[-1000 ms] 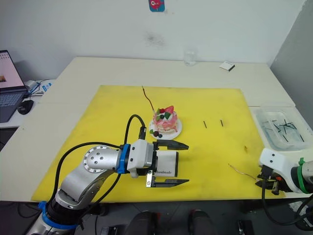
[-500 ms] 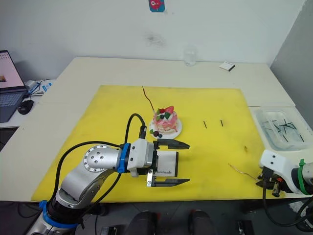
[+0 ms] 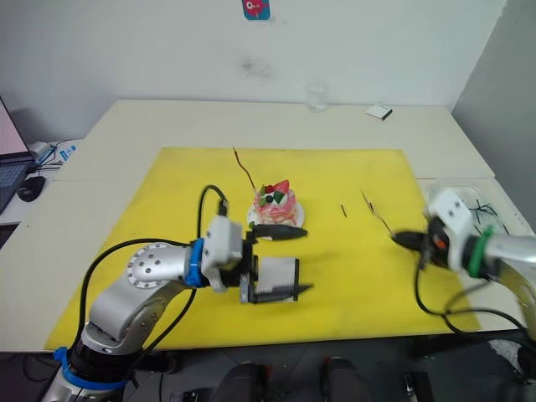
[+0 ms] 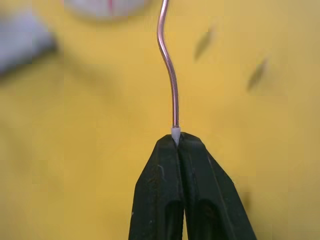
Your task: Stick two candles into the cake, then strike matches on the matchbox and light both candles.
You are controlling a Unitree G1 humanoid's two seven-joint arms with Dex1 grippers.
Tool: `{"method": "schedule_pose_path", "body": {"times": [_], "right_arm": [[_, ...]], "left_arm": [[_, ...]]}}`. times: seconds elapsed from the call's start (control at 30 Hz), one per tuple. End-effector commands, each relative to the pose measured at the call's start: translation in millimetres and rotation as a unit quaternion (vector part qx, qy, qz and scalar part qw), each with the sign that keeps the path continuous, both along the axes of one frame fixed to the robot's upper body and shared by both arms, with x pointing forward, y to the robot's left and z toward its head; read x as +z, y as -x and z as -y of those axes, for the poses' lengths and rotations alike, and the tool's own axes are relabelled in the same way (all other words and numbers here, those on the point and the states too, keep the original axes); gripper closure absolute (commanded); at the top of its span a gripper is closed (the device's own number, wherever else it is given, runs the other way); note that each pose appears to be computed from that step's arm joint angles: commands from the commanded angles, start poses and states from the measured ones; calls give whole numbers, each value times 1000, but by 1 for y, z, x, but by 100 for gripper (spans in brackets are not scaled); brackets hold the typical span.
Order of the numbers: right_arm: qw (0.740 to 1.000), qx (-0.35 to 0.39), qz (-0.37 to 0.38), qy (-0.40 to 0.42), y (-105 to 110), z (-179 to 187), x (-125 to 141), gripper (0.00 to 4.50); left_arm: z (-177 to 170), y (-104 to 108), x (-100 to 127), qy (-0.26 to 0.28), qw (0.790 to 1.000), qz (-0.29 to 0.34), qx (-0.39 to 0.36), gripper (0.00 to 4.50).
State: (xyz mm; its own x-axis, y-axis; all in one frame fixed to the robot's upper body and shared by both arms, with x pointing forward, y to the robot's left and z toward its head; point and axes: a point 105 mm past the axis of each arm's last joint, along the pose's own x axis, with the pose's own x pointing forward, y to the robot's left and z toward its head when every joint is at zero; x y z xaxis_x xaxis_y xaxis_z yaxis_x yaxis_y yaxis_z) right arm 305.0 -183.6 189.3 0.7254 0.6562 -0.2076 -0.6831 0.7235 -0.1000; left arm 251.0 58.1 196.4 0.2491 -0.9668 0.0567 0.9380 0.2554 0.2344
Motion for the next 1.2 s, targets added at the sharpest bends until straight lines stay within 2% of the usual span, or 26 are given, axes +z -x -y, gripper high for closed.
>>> {"method": "schedule_pose_path", "body": {"times": [0.03, 0.13, 0.23, 0.4, 0.53, 0.73, 1.2], "right_arm": [[985, -61, 121, -106, -27, -34, 38, 448], [968, -71, 160, -181, -40, -64, 45, 448], [951, -74, 183, -237, -48, -85, 43, 448], [948, -48, 177, -262, -51, -110, 23, 448], [943, -15, 157, -293, -45, -125, 17, 448], [947, 19, 138, -289, -41, -144, 2, 448], [953, 3, 144, -266, -61, -150, -16, 448]], "left_arm": [[-15, -17, 24, 71, 995, -11, 73, 0], [-28, -28, 19, 67, 989, -17, 134, 0], [-34, -30, 12, 59, 983, -26, 171, 0], [-32, -26, 5, 49, 980, -24, 190, 0], [-33, -25, 5, 52, 978, -28, 202, 0], [-36, -22, 5, 44, 976, -31, 211, 0], [-39, -14, 7, 26, 978, -35, 204, 0]]}}
